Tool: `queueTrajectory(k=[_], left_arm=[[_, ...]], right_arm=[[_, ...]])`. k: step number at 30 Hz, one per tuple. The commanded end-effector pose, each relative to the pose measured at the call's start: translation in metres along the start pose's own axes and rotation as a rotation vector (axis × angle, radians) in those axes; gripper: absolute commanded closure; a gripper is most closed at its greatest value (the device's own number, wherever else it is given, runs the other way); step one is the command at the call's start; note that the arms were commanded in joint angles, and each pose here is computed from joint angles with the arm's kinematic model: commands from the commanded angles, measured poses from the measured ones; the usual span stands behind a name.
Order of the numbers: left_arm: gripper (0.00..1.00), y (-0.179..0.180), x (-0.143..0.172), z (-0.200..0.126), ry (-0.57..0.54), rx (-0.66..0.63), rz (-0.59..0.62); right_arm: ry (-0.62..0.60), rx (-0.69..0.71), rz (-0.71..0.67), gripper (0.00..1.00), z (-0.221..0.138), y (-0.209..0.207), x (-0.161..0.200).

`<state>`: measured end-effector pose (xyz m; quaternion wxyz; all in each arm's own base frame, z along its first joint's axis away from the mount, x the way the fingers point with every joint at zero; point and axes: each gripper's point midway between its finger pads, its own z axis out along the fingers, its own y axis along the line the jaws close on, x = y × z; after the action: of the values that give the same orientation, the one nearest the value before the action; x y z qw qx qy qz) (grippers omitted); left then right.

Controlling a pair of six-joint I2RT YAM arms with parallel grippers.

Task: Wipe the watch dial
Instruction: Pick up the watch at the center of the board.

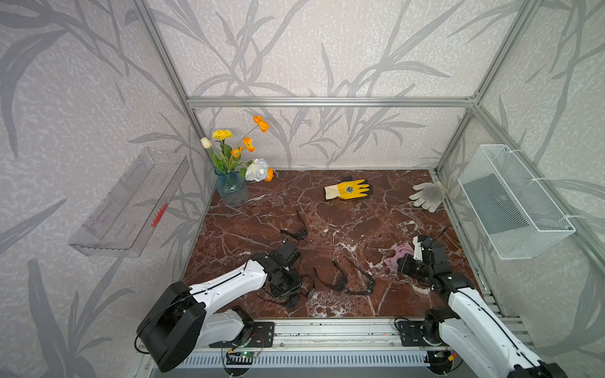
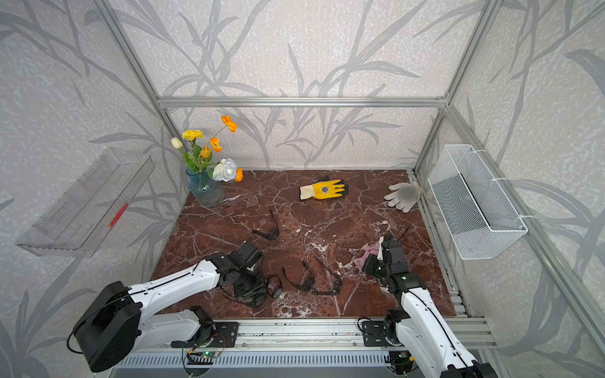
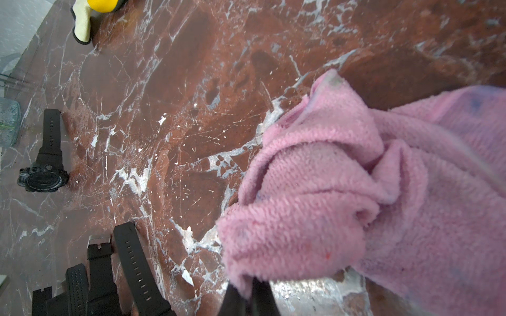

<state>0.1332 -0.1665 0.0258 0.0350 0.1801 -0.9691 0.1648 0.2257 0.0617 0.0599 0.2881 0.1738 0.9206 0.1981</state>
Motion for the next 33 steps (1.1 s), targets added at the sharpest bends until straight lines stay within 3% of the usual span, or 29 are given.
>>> queueTrajectory(k=[1, 12, 20, 33], left_arm=[[0.61, -0.002, -0.003, -0.009, -0.036, 0.001, 0.001], [0.62, 0.006, -0.003, -0.012, -0.06, -0.007, -0.019], [0.76, 0.012, 0.0, -0.006, -0.04, -0.033, -0.015], [0.75, 0.022, 0.007, 0.007, 0.014, -0.089, 0.022]], right_arm=[[0.009, 0.005, -0.001, 1.0, 0.0, -0.003, 0.005], [0.016, 0.001, 0.005, 1.0, 0.001, -0.004, 0.008], [0.011, 0.003, 0.008, 1.0, -0.001, -0.005, 0.01], [0.014, 0.002, 0.013, 1.0, -0.002, -0.007, 0.014]])
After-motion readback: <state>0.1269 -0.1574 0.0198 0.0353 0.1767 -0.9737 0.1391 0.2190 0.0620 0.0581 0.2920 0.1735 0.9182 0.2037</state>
